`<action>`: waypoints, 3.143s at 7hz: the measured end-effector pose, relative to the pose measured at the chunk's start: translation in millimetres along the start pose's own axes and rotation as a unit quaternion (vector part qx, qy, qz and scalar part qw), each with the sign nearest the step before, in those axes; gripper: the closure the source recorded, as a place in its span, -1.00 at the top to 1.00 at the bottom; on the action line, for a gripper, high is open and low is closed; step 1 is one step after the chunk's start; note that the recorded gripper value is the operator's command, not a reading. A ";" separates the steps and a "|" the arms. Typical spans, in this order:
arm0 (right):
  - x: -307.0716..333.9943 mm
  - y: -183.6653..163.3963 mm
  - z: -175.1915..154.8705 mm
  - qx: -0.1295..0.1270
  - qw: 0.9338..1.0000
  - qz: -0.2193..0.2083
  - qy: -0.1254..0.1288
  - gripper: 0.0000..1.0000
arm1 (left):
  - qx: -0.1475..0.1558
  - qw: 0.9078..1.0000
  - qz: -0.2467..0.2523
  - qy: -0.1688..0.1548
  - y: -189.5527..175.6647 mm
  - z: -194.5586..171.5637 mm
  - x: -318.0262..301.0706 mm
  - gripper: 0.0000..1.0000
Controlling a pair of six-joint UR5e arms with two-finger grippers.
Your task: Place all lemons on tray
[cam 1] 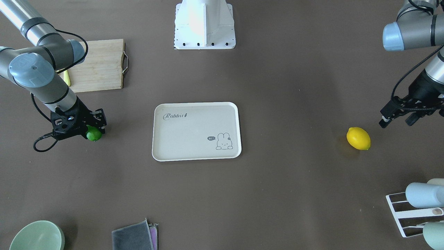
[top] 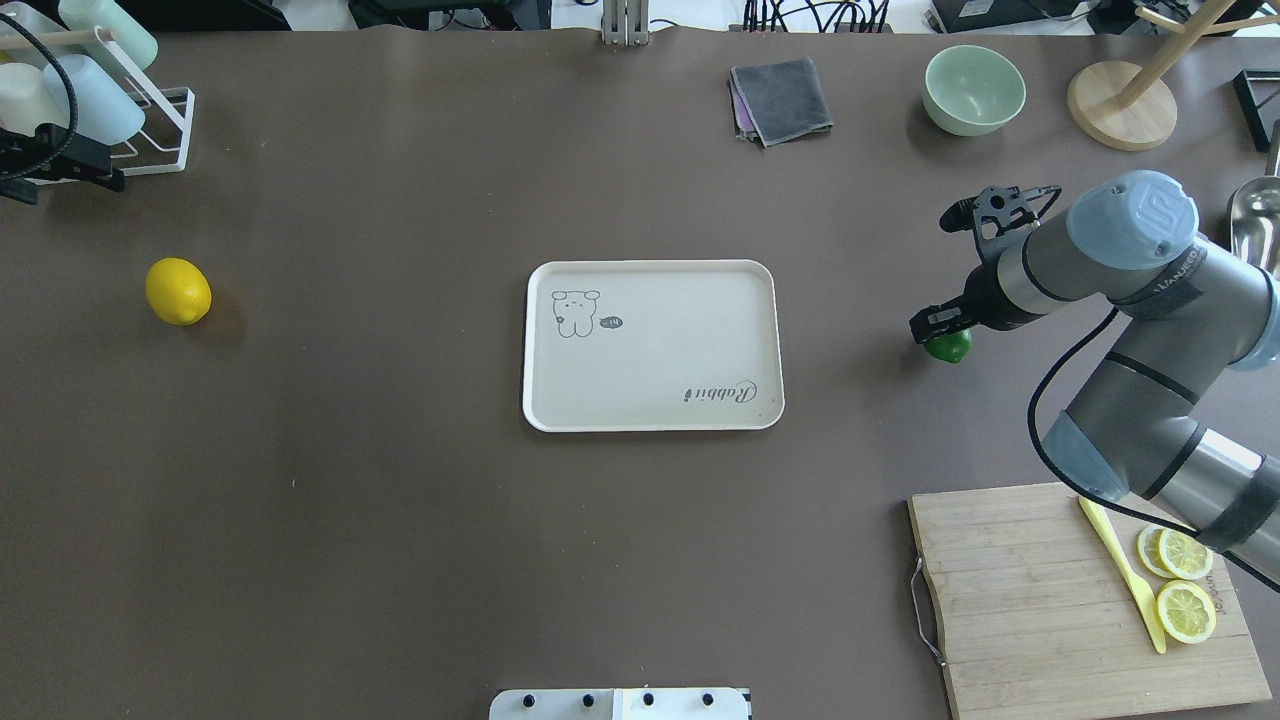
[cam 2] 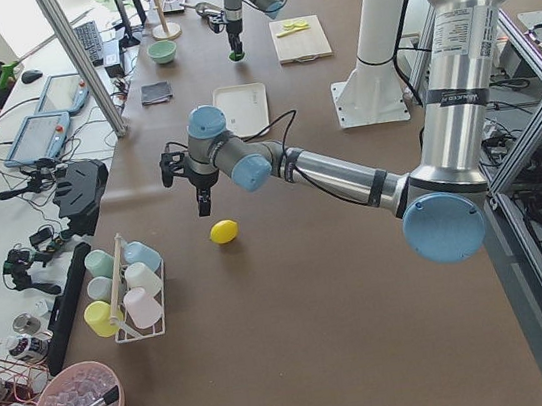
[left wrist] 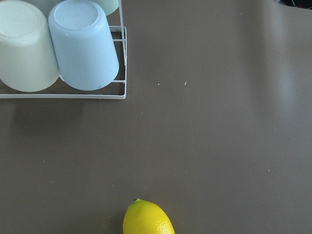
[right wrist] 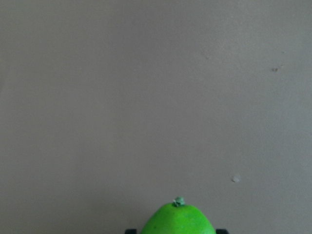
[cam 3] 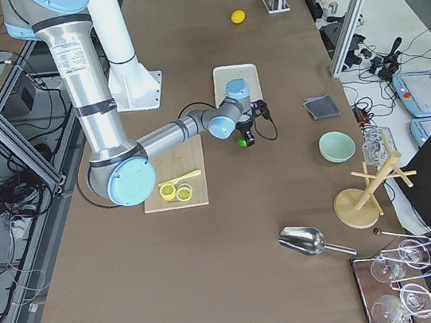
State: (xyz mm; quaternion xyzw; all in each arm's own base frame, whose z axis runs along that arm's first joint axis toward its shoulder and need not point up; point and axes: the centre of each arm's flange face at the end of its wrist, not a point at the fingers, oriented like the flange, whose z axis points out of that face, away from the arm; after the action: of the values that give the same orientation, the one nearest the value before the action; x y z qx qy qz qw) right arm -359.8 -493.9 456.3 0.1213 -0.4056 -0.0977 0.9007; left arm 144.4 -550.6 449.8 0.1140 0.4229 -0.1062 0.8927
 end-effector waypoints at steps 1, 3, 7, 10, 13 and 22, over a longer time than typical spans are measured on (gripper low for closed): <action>-19.4 -5.9 -15.8 0.002 1.000 0.014 -0.007 -1.00 | -0.002 1.000 -0.003 -0.001 0.2 3.4 -0.9 0.96; -73.0 -26.4 -64.6 -0.010 0.999 0.034 0.001 -1.00 | -0.007 1.000 -0.002 -0.009 3.4 17.9 0.5 0.96; -113.7 -39.0 -106.0 -0.007 0.999 0.049 -0.007 -1.00 | -0.008 0.999 0.027 -0.022 21.4 89.8 -16.9 0.96; -123.5 -44.3 -112.8 0.000 0.998 0.053 -0.014 -1.00 | -0.013 0.999 0.017 -0.024 43.0 119.7 -4.7 0.96; -143.3 -52.6 -121.2 0.007 0.998 0.060 -0.025 -1.00 | -0.019 0.999 0.014 -0.035 58.3 143.0 -4.4 0.96; -200.0 -41.7 -94.8 0.004 0.997 0.074 -0.028 -1.00 | -0.014 0.999 -0.031 0.006 48.0 100.9 97.8 -1.00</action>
State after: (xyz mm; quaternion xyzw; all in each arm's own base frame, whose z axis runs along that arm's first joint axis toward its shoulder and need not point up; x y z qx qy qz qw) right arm -421.9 -465.5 241.7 0.0918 -0.4392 -0.0320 0.8931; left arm 292.5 -543.6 441.2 0.0885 0.4335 -0.1272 0.8878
